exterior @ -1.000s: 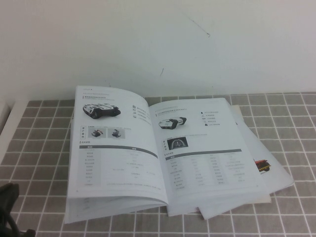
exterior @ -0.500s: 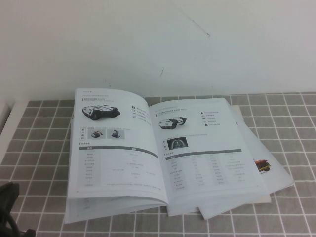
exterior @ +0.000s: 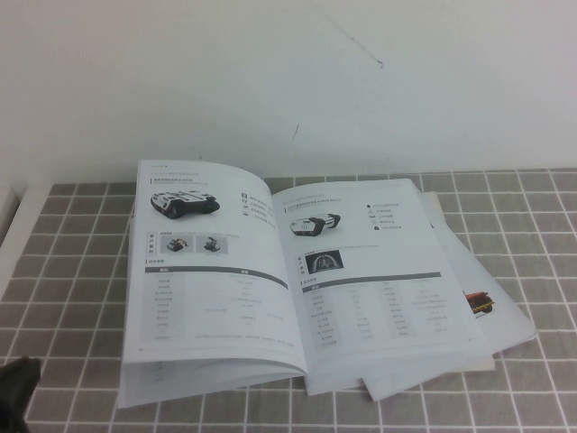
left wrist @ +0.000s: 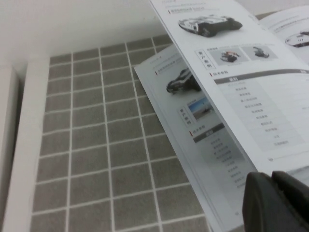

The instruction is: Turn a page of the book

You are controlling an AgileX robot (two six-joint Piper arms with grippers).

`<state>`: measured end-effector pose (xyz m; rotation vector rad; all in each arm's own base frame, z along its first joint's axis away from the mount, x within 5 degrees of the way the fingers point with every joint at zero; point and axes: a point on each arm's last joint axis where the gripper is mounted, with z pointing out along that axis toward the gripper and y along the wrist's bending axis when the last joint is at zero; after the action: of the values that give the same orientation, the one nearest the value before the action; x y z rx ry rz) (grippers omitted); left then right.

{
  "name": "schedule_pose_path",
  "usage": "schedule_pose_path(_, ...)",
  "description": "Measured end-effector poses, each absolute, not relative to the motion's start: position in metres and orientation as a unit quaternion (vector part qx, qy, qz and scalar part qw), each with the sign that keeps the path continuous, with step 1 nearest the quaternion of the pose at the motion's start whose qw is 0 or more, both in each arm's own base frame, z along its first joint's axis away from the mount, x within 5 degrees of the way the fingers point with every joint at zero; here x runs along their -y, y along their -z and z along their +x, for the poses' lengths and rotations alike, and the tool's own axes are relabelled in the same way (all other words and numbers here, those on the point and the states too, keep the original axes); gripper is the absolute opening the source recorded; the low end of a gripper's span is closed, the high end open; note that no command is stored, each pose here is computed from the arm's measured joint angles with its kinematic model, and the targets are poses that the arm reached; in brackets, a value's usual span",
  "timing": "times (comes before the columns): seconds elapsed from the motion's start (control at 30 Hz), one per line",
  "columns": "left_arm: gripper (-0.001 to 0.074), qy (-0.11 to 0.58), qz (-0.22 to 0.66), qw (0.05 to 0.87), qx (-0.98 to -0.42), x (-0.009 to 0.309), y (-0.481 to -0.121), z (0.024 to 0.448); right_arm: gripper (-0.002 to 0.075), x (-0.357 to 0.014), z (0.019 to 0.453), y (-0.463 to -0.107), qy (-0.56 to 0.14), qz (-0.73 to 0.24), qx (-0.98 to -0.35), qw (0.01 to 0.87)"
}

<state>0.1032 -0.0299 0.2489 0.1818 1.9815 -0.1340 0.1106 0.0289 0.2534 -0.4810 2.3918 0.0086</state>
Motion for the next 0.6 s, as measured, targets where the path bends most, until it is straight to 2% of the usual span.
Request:
schedule_pose_path(0.2, -0.0004, 0.171, -0.034, 0.513, -0.841, 0.022, -0.244, 0.079, -0.0002, -0.029, 0.110, -0.253, -0.003, -0.185, -0.921, 0.344)
schedule_pose_path(0.3, -0.0004, 0.203, -0.060, 0.520, -0.828, 0.016, -0.242, 0.067, -0.0002, -0.029, 0.110, -0.253, -0.003, -0.185, -0.921, 0.344)
schedule_pose_path(0.43, -0.0004, 0.183, -0.050, 0.559, -0.807, 0.004, -0.232, 0.052, -0.0002, -0.029, 0.110, -0.253, -0.003, -0.185, -0.921, 0.344)
schedule_pose_path(0.6, -0.0004, 0.117, -0.016, 0.598, -0.793, 0.000, -0.223, 0.042, -0.0003, -0.029, 0.110, -0.253, -0.003, -0.185, -0.921, 0.344)
